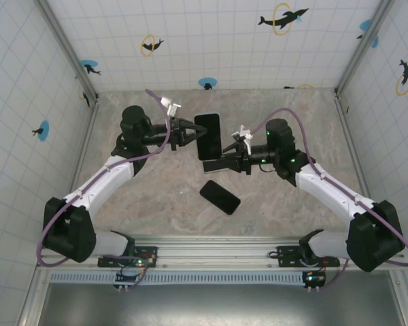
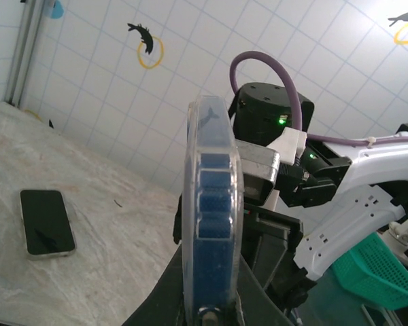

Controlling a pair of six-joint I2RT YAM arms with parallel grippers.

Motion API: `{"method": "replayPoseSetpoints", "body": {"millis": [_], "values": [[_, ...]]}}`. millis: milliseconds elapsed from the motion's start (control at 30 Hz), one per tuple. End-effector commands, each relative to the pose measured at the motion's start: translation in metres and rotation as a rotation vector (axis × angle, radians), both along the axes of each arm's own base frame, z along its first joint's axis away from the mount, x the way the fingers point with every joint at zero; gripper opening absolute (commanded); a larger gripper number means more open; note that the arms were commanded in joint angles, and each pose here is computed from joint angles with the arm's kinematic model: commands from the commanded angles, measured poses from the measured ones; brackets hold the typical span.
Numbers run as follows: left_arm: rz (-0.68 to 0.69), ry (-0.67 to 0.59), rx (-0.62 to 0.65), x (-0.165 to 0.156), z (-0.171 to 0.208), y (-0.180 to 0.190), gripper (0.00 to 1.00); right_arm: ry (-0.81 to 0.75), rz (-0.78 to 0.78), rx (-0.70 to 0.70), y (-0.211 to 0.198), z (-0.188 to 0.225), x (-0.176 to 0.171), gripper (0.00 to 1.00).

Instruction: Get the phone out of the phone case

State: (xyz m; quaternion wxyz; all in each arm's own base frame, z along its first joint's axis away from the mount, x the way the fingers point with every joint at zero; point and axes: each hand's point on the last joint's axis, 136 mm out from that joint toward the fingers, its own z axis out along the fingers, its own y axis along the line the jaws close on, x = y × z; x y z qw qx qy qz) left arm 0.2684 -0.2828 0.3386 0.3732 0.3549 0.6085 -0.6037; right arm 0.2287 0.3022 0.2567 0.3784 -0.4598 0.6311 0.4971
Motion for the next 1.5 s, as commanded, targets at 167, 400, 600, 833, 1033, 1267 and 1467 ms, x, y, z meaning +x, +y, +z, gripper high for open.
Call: {"method": "replayPoseSetpoints", "body": {"millis": [167,400,600,833,1033,1267,1467], "values": [[-0.039,-0.081,-0.024,-0.009,0.02,0.003,0.0,-0.039,0.084,0.033,0.003,0.008,-0.009,0.23],[-0.058,-0.058,-0.02,-0.011,0.019,0.003,0.0,-0.038,0.096,0.019,0.005,0.007,-0.006,0.17],[-0.057,-0.053,-0.017,-0.011,0.018,0.003,0.0,-0.053,0.095,-0.019,0.003,0.0,-0.004,0.17],[-0.062,-0.038,-0.019,-0.012,0.019,0.003,0.0,-0.095,0.09,-0.065,0.001,-0.002,-0.002,0.16],[-0.086,0.007,-0.025,-0.017,0.018,0.003,0.0,-0.193,0.066,-0.155,-0.001,-0.007,0.005,0.13],[-0.158,0.085,-0.019,-0.032,0.018,-0.001,0.0,-0.332,0.028,-0.263,-0.003,-0.012,0.02,0.13],[-0.169,0.1,-0.019,-0.036,0.02,-0.001,0.0,-0.401,0.0,-0.25,0.005,0.001,0.029,0.13]]}}
